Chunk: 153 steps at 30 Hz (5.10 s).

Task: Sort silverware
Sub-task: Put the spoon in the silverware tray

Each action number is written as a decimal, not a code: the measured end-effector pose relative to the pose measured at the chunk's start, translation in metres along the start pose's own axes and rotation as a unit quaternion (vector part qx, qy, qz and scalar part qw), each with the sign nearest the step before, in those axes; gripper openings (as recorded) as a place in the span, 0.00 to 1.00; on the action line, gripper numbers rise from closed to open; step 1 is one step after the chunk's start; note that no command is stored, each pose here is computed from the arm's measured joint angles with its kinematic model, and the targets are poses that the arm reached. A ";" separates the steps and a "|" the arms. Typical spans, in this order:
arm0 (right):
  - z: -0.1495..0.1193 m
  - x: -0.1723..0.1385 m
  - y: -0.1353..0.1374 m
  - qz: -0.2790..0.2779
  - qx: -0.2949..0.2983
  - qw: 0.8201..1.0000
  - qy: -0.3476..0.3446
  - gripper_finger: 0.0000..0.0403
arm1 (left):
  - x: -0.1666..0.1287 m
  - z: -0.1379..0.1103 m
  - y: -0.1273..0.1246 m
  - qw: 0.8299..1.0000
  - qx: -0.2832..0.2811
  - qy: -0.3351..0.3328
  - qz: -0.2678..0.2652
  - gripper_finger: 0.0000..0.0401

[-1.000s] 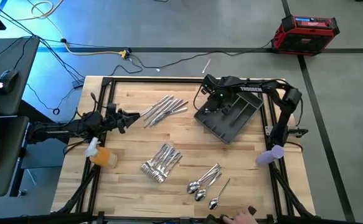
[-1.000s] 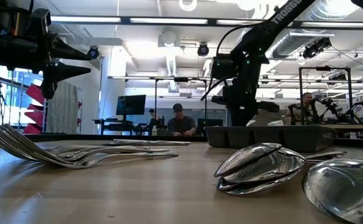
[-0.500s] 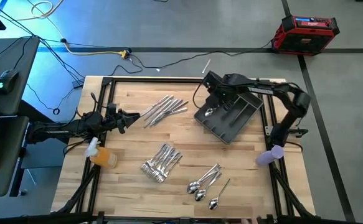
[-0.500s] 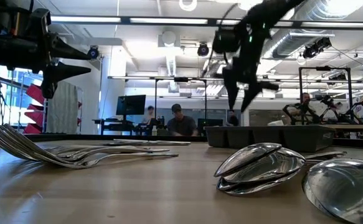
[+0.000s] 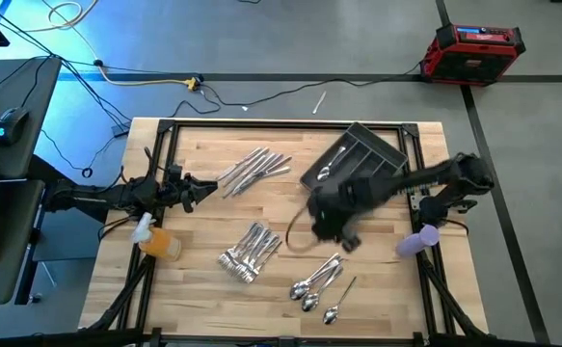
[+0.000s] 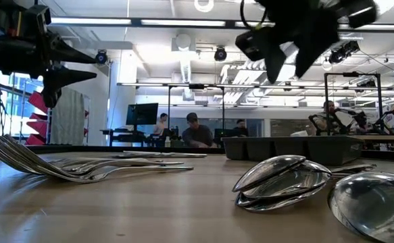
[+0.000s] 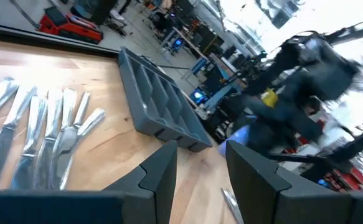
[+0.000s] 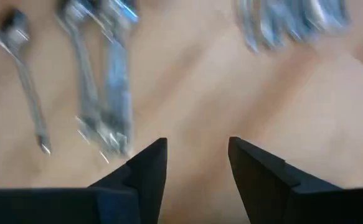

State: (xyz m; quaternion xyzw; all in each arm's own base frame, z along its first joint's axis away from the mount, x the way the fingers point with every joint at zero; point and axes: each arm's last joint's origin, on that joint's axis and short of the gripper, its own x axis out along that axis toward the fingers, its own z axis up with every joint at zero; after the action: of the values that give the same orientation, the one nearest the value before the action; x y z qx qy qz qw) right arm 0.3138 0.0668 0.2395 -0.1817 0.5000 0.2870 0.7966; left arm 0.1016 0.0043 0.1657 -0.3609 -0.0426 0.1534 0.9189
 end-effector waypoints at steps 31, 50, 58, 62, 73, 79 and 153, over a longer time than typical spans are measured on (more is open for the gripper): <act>0.001 0.131 0.090 0.014 -0.010 1.000 -0.023 0.26 | -0.001 0.002 0.001 0.998 0.014 -0.046 0.048 0.30; 0.001 0.078 0.086 0.038 0.059 0.997 -0.033 0.00 | -0.001 0.002 0.001 0.998 0.016 -0.046 0.049 0.30; -0.002 0.062 0.068 0.015 0.052 0.998 -0.043 0.00 | -0.001 0.002 0.001 0.998 0.014 -0.046 0.048 0.30; -0.009 0.077 0.055 0.016 0.044 0.999 -0.020 0.00 | -0.001 0.002 0.001 0.998 0.014 -0.045 0.049 0.30; -0.027 0.103 0.008 0.037 0.045 0.998 -0.025 0.00 | -0.001 0.002 0.001 0.998 0.014 -0.045 0.048 0.30; -0.029 0.102 0.004 0.040 0.045 0.998 -0.026 0.03 | 0.000 0.001 0.001 0.998 0.017 -0.043 0.048 0.30; -0.016 0.095 -0.036 0.080 0.141 0.987 -0.012 0.10 | 0.002 -0.001 0.002 0.998 0.019 -0.032 0.055 0.30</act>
State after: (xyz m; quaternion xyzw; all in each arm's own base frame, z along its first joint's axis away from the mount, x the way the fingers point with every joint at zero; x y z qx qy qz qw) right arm 0.3578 0.0559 0.1472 -0.0237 0.5386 0.2783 0.7949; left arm 0.1031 0.0057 0.1634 -0.3396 -0.0494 0.2164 0.9140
